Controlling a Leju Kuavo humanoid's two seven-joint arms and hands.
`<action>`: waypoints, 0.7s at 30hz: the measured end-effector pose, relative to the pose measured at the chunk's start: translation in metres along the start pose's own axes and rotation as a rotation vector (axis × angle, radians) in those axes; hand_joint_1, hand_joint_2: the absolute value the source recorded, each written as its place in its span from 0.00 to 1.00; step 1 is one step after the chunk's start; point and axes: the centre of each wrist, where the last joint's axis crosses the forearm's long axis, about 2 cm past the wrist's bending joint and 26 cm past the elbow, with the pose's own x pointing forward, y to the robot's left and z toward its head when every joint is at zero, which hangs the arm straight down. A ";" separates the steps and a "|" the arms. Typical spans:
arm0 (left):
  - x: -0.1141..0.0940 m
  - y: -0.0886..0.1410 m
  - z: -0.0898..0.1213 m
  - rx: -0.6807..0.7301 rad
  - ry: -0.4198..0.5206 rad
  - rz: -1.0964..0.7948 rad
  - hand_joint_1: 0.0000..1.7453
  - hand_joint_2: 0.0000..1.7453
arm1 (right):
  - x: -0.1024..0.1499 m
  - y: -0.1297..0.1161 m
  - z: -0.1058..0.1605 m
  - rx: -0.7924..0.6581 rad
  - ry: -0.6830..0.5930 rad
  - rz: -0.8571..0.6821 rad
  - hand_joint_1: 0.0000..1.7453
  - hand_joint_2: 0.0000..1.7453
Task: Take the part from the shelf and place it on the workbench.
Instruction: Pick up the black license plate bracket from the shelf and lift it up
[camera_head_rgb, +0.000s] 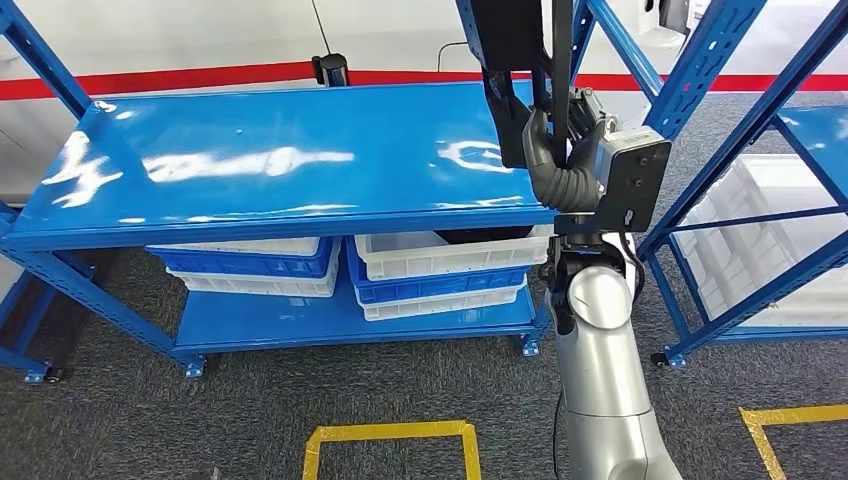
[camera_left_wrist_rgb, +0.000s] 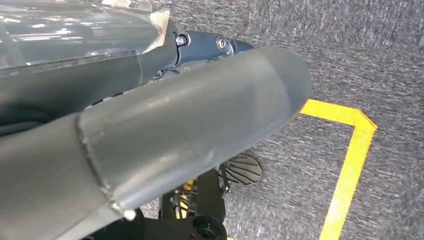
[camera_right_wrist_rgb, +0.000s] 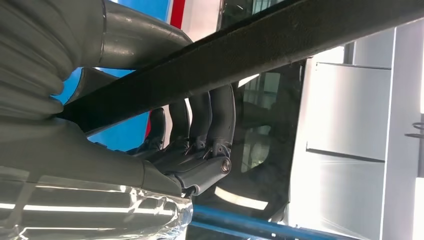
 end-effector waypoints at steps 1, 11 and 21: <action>0.000 0.000 0.000 -0.002 0.000 -0.003 0.00 0.00 | -0.001 0.000 0.002 -0.002 0.002 0.000 1.00 1.00; -0.003 0.001 0.001 0.008 -0.002 -0.021 0.00 0.00 | -0.014 0.003 0.028 -0.032 0.044 0.013 1.00 1.00; -0.004 0.000 0.002 0.025 0.039 -0.066 0.00 0.00 | -0.010 0.001 0.070 -0.098 0.014 0.064 1.00 1.00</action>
